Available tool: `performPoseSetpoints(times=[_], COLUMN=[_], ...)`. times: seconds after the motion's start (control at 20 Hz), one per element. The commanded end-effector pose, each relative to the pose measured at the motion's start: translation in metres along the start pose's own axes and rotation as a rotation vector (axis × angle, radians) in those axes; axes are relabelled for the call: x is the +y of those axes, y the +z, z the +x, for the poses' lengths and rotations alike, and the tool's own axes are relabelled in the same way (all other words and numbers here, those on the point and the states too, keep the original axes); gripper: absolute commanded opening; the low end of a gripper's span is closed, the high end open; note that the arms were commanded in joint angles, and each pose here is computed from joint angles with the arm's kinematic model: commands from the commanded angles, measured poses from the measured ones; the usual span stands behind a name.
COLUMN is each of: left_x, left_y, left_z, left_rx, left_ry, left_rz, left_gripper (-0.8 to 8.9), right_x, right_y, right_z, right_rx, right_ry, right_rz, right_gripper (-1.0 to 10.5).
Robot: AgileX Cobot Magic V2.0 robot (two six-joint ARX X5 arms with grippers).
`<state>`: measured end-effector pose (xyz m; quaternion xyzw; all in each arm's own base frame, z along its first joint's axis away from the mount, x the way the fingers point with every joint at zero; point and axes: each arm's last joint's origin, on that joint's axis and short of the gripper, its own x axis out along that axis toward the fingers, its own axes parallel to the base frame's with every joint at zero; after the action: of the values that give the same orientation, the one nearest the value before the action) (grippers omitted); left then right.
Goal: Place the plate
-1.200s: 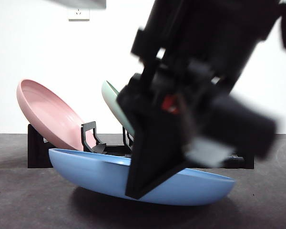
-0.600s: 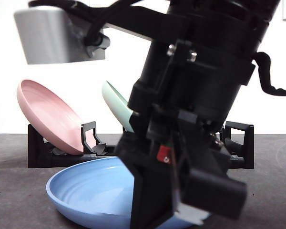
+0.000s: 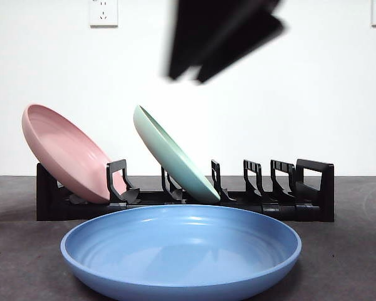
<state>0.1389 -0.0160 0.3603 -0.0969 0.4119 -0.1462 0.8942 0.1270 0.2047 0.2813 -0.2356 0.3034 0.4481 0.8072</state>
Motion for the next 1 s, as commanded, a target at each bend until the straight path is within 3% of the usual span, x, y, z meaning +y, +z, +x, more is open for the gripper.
performPoseSetpoints(times=[0.05, 0.2, 0.4, 0.6, 1.0], left_x=[-0.002, -0.003, 0.0, 0.005, 0.009], left_y=[0.007, 0.01, 0.014, 0.026, 0.06], left_z=[-0.004, -0.003, 0.006, 0.026, 0.091], left_rx=[-0.047, -0.066, -0.031, 0.004, 0.049], left_ry=[-0.01, -0.012, -0.01, -0.005, 0.153], left_rz=[0.016, 0.016, -0.062, -0.08, -0.113], left_gripper=[2.81, 2.81, 2.82, 2.82, 2.91], right_x=[-0.032, -0.072, -0.092, -0.088, -0.08], right_y=[-0.004, -0.022, -0.049, -0.067, -0.075], right_z=[-0.02, -0.058, -0.106, -0.133, -0.14], right_rx=[-0.033, -0.071, -0.108, -0.105, -0.075], right_ry=[-0.105, -0.27, -0.42, -0.509, -0.513], right_rz=[0.113, 0.259, 0.383, 0.451, 0.468], right_gripper=[2.7, 2.7, 2.7, 2.7, 2.7])
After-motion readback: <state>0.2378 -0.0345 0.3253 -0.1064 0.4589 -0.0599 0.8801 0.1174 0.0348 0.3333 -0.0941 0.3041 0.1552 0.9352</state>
